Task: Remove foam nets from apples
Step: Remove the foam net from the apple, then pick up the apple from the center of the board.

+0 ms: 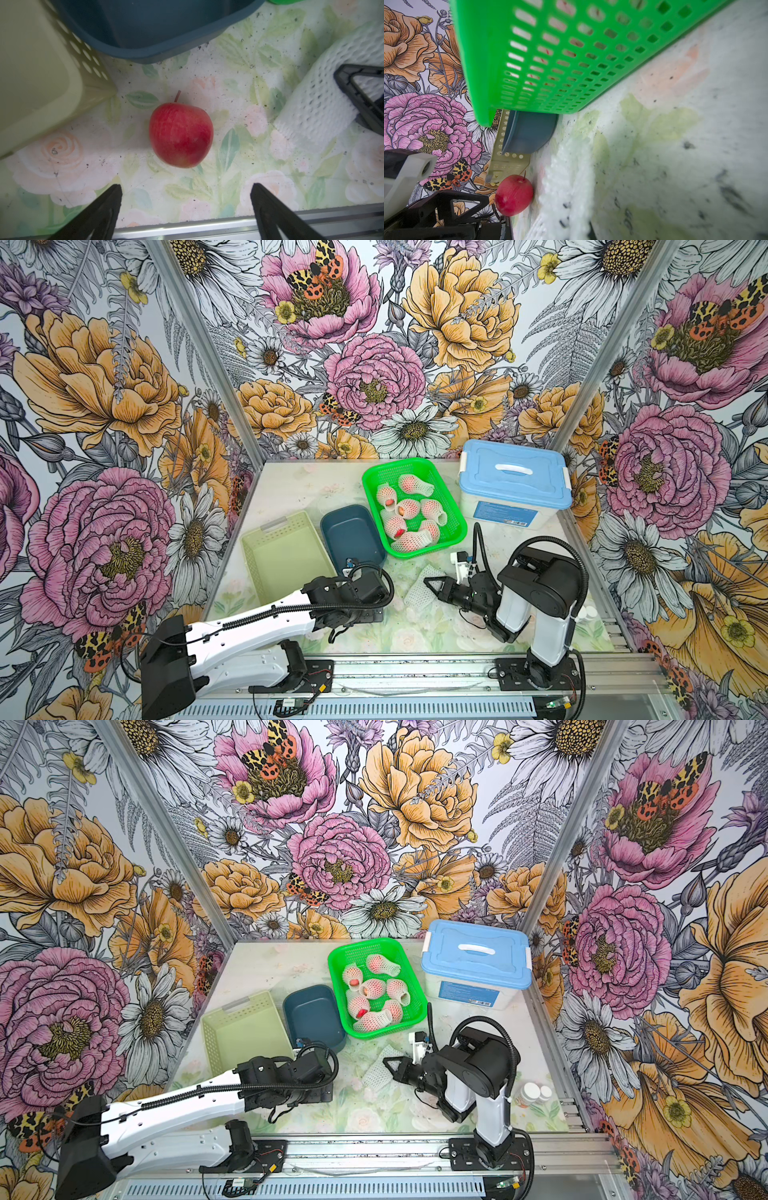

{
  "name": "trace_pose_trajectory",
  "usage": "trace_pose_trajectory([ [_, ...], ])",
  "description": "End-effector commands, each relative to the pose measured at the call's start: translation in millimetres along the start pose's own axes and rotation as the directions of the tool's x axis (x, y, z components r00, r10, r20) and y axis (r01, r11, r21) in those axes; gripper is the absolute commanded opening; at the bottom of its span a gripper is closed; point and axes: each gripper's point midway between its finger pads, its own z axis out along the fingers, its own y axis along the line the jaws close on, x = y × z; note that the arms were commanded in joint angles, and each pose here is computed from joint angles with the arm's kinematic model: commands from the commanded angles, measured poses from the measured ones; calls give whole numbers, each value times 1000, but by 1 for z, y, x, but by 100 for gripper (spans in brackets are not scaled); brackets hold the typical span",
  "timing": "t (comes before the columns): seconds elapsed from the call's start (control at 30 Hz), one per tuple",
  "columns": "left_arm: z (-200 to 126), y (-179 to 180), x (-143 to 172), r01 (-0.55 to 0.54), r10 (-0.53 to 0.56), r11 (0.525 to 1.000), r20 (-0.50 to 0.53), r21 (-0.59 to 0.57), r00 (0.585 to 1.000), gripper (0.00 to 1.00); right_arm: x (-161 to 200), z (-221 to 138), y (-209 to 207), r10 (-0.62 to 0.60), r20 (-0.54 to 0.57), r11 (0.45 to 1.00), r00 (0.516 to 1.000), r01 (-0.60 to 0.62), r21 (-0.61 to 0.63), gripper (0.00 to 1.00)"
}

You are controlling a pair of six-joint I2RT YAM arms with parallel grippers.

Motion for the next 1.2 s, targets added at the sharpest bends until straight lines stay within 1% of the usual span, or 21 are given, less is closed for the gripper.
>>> trace_pose_trajectory([
  [0.0, 10, -4, -5, 2, -3, 999, 6, 41, 1000, 99, 6, -6, -12, -22, -17, 999, 1000, 22, 42, 0],
  [0.27, 23, -15, -18, -33, 33, 999, 11, 36, 999, 98, 3, -6, -9, -25, -9, 999, 1000, 26, 34, 0],
  [0.4, 35, -13, -20, -14, 15, 1000, -7, 27, 1000, 93, 3, -6, -9, -24, -6, 999, 1000, 24, 32, 0],
  [0.5, 41, -16, -21, -27, 27, 1000, -14, 16, 1000, 91, 2, -7, -9, -23, -4, 999, 1000, 24, 33, 0],
  [0.63, 48, -27, -15, -46, 48, 998, -67, 32, 997, 86, 2, -8, -11, -19, -6, 999, 1000, 20, 39, 0],
  [0.73, 53, -31, -11, -50, 53, 998, -81, 41, 995, 84, 1, -8, -11, -20, -3, 999, 1000, 20, 39, 0],
  [0.83, 54, -33, -9, -51, 56, 997, -92, 50, 994, 77, 1, -7, -13, -17, -5, 999, 1000, 17, 41, 0],
  [1.0, 53, -36, -8, -55, 61, 996, -103, 67, 993, 59, 1, -7, -13, -17, -6, 999, 1000, 18, 41, 0],
  [1.07, 51, -37, -7, -54, 62, 996, -104, 76, 993, 58, 1, -7, -11, -23, -11, 999, 1000, 24, 33, 0],
  [1.17, 41, -43, -13, -60, 71, 992, -96, 107, 993, 55, 1, -6, 12, -93, -23, 995, 995, 92, -47, 0],
])
